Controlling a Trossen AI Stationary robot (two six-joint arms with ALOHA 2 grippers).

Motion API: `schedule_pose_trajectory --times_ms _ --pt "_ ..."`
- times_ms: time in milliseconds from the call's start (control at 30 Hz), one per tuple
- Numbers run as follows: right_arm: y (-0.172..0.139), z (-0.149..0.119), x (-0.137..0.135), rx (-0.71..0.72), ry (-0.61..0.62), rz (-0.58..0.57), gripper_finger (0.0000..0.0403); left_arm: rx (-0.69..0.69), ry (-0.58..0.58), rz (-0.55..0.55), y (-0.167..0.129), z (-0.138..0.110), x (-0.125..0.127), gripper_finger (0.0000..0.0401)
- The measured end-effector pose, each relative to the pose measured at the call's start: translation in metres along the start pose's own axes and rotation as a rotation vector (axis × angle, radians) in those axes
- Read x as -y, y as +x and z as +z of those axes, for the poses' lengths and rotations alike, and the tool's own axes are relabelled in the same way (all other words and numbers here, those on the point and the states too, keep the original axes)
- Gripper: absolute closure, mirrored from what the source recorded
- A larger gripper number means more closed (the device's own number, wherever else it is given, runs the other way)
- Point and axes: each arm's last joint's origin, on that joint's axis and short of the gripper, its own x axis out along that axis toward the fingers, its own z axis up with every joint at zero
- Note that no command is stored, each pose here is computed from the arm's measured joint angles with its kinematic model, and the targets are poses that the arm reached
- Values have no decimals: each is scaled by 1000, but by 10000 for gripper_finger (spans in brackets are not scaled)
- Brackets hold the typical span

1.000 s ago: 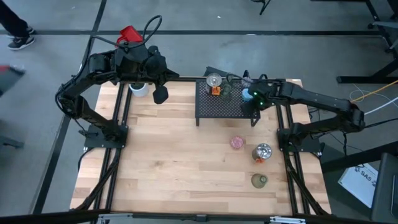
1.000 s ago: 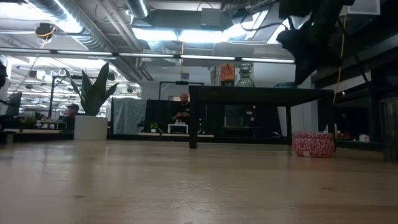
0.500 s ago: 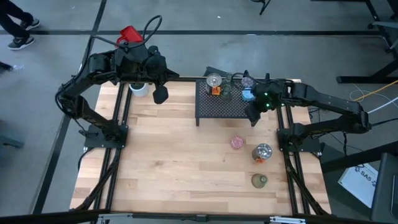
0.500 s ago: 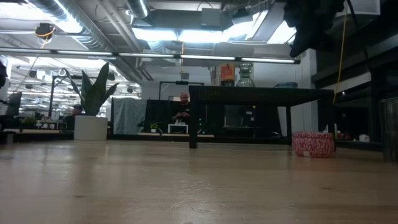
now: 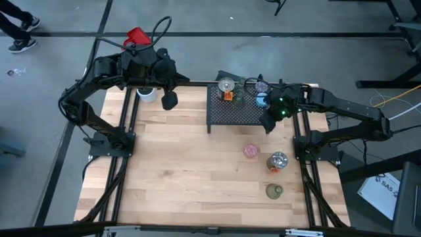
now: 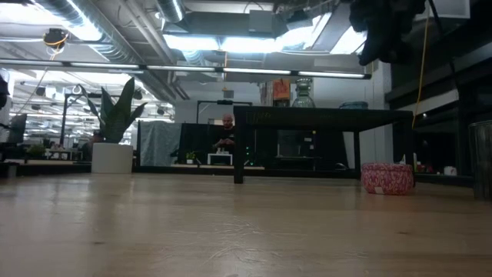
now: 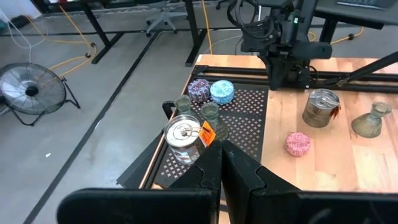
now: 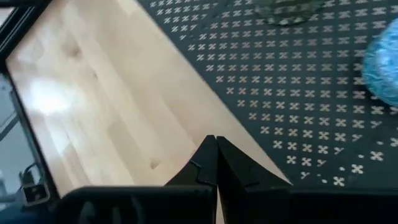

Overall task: Pick & Place candle stick holders
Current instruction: Adjust the green vase candle holder on the shelf

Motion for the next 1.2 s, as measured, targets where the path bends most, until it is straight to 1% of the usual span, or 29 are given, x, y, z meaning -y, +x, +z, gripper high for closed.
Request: schedule_pose_trajectory --times_ms 100,200,433,633,767,867,1000,1100,1200 --pt "0 -2 -3 -13 -55 24 403 0 4 0 0 0 0 399" --pt "-3 -7 -9 5 -117 25 402 0 1 0 0 0 0 399" --pt "-16 -23 -27 41 -292 121 402 0 -1 0 0 0 0 399" --pt "-24 -37 -37 21 -372 180 402 0 -1 0 0 0 0 399" --pt "-24 -44 -42 4 -420 186 402 0 0 0 0 0 0 399" --pt "-25 -42 -45 71 -417 154 402 0 1 0 0 0 0 399" --pt "-26 -31 -45 194 -288 104 402 0 1 0 0 0 0 399" --pt "-26 -24 -41 230 -252 94 402 0 1 0 0 0 0 399" --pt "-25 -20 -36 224 -231 102 402 0 1 0 0 0 0 399"
